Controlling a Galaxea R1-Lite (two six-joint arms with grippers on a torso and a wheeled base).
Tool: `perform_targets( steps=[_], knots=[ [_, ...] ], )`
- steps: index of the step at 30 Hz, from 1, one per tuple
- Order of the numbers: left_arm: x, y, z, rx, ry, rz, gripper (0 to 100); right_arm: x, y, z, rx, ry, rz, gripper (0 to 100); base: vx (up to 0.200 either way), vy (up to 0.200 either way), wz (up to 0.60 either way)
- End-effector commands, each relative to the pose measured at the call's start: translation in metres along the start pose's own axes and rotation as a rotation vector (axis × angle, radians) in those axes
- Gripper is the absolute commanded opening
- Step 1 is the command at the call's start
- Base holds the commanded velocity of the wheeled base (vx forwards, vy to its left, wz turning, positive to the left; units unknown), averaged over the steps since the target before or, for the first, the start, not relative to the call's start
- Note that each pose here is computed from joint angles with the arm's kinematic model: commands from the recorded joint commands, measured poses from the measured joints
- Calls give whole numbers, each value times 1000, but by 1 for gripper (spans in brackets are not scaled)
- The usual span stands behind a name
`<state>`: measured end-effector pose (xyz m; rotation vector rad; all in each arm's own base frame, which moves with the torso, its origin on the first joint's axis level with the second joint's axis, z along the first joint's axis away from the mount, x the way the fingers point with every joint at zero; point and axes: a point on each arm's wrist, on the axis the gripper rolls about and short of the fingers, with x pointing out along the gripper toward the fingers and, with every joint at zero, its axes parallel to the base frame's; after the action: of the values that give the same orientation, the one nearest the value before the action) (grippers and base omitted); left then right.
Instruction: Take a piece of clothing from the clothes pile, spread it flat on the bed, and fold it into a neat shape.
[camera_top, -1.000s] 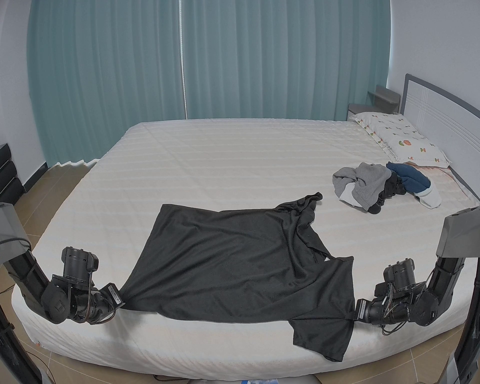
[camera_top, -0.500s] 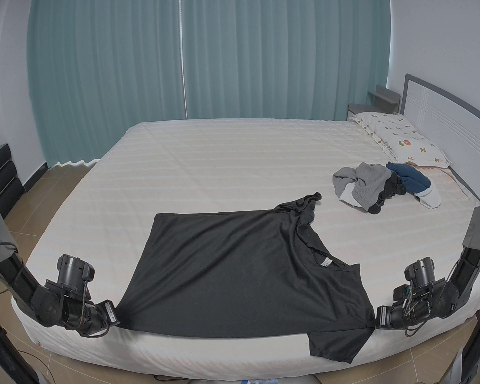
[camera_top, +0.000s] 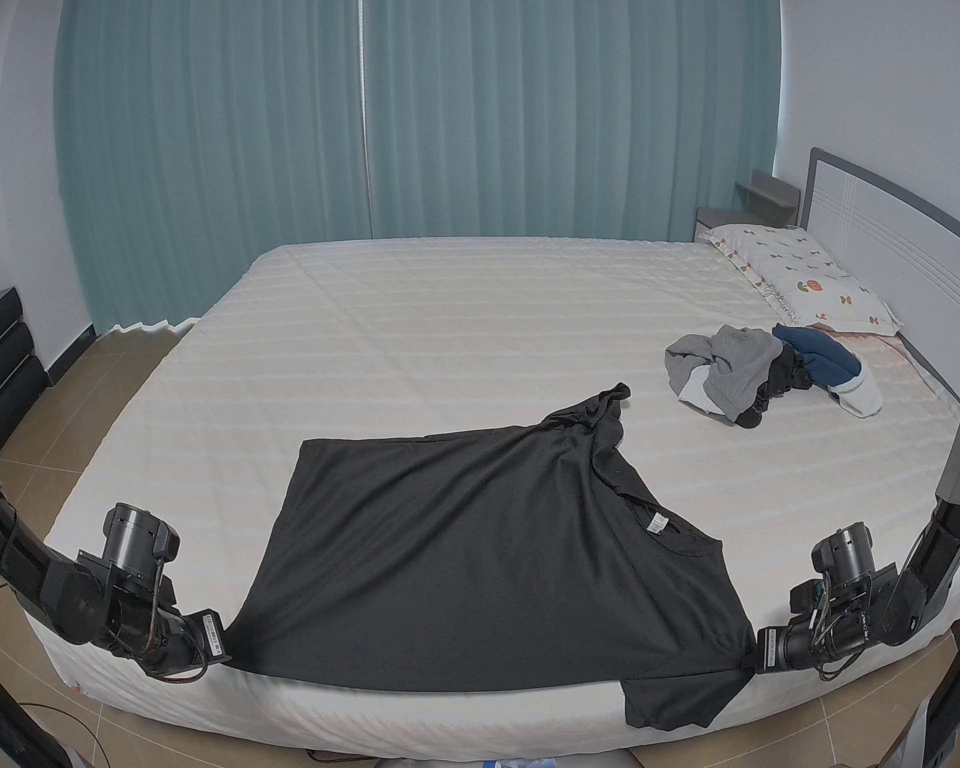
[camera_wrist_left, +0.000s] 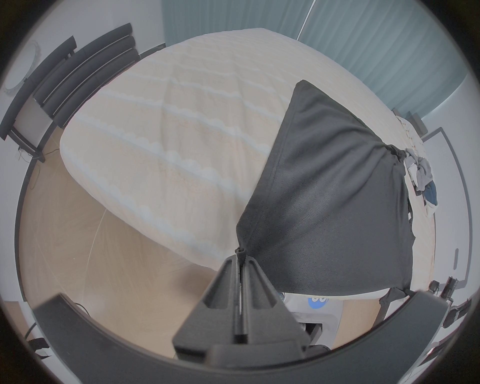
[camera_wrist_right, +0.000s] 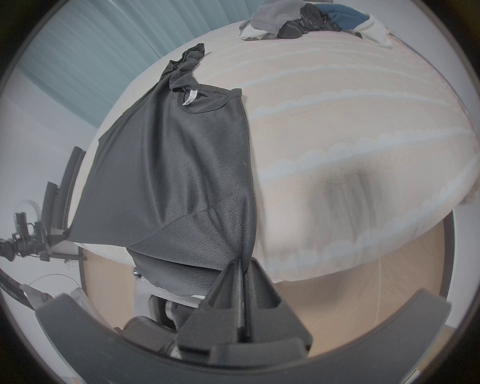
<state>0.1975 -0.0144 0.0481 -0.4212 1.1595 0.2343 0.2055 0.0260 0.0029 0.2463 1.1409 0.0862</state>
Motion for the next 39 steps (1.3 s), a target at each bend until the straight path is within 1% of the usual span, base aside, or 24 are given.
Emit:
perform_targets(
  steps=[1,5,6,7,8,9,12,15,17,19,21,23,24,25,27,28,29,31,33,35,39],
  knots=[
    [8,-1,-1,5,31,12,0,-1,1,-3,-17,5,-5,0,0,0,0],
    [10,-1,-2,8,47,10,0,1,3,-4,-28,15,-2,0,0,0,0],
    [11,-2,-3,10,55,4,0,1,4,-5,-29,16,-1,100,0,0,0],
    [11,-2,-3,12,57,1,0,1,4,-5,-29,16,0,100,0,0,0],
    [11,-3,-4,14,64,-3,100,0,6,-2,-23,1,6,100,0,0,0],
    [11,-3,-4,16,64,-4,100,0,6,-1,-24,-2,7,100,0,0,0],
    [11,-5,-4,20,63,-12,100,-8,7,8,15,-67,22,100,0,0,0],
    [11,-7,1,8,49,-21,100,-22,7,23,72,-166,38,100,0,0,0],
    [10,-7,4,-2,47,-42,100,-28,6,32,97,-210,46,100,0,0,0],
    [9,-7,10,-23,48,-89,100,-30,8,48,103,-260,56,100,0,0,0],
    [8,-8,15,-55,41,-126,100,-27,13,60,100,-289,63,100,0,0,0],
    [9,-11,25,-124,12,-144,100,-20,20,70,91,-297,65,100,0,0,0],
    [10,-12,26,-136,7,-147,100,-19,21,72,88,-301,66,100,0,0,0],
    [13,-16,31,-192,-9,-168,100,-14,30,83,83,-328,59,100,0,0,0],
    [15,-17,33,-219,-25,-191,100,-6,37,96,89,-353,47,100,0,0,0],
    [16,-18,34,-229,-29,-216,100,-1,45,105,92,-372,48,100,0,0,0],
    [16,-18,34,-229,-29,-216,100,-1,45,105,92,-372,48,100,0,0,0],
    [14,-20,33,-255,11,-291,100,11,68,123,153,-398,109,100,0,0,0],
    [13,-22,35,-294,34,-336,100,21,84,140,242,-413,163,100,0,0,0],
    [14,-23,36,-316,46,-353,100,34,93,154,318,-398,180,100,0,0,0],
    [25,-22,36,-326,48,-363,100,56,103,176,424,-371,197,100,0,0,0]
  ],
)
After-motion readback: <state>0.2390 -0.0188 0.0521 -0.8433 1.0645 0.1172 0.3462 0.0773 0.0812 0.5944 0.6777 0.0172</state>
